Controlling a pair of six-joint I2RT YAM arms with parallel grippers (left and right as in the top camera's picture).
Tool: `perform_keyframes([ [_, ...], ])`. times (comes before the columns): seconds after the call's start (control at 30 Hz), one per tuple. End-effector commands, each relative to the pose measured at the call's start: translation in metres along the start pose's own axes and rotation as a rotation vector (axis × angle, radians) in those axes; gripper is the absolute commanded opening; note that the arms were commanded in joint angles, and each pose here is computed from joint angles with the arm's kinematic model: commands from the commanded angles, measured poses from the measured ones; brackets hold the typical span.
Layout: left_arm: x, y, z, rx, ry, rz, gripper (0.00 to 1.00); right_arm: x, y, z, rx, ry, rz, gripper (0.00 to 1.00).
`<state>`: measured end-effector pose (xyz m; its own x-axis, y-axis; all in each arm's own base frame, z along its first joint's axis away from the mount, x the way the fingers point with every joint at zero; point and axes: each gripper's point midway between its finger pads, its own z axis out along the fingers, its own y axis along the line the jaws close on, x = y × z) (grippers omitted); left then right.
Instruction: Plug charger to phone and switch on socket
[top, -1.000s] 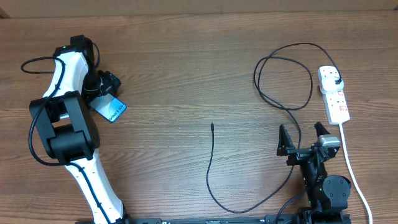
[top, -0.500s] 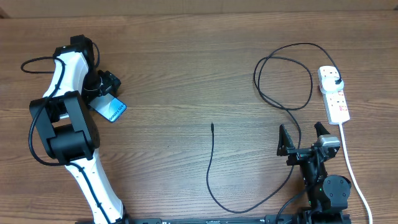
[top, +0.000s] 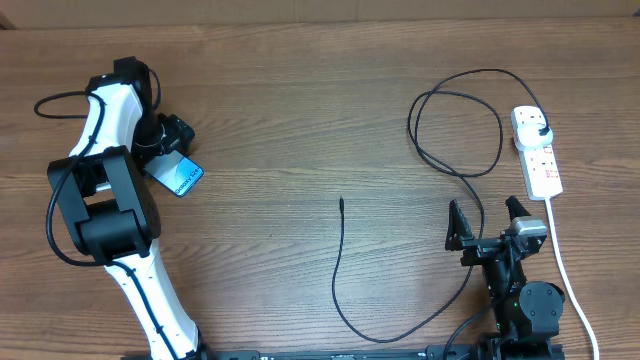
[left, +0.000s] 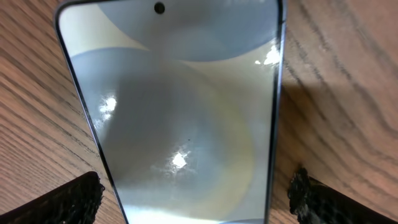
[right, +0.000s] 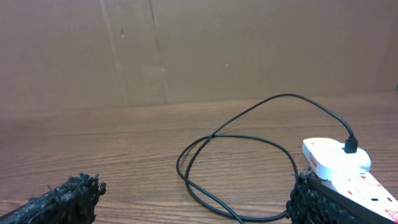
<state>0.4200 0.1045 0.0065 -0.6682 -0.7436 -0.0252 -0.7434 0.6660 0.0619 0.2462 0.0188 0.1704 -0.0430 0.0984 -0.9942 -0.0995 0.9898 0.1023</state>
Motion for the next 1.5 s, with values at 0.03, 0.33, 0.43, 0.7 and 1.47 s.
perform_keyframes([
  [0.03, 0.005, 0.010, 0.012, -0.038, 0.013, 0.014, 1.00, 0.002, -0.002, 0.000, 0.010, -0.003, -0.001, 1.00],
  [0.33, 0.006, 0.010, 0.016, -0.037, 0.011, 0.014, 1.00, 0.002, -0.002, 0.000, 0.010, -0.003, -0.001, 1.00],
  [0.43, 0.005, 0.009, 0.016, -0.034, 0.008, 0.014, 1.00, 0.002, -0.002, 0.000, 0.010, -0.003, -0.001, 1.00],
  [0.7, 0.001, 0.007, 0.016, -0.023, -0.008, 0.012, 1.00, 0.002, -0.002, 0.000, 0.010, -0.003, -0.001, 1.00],
  [1.47, 0.008, -0.018, 0.015, 0.085, 0.023, 0.079, 1.00, 0.002, -0.002, 0.000, 0.010, -0.003, -0.001, 1.00],
])
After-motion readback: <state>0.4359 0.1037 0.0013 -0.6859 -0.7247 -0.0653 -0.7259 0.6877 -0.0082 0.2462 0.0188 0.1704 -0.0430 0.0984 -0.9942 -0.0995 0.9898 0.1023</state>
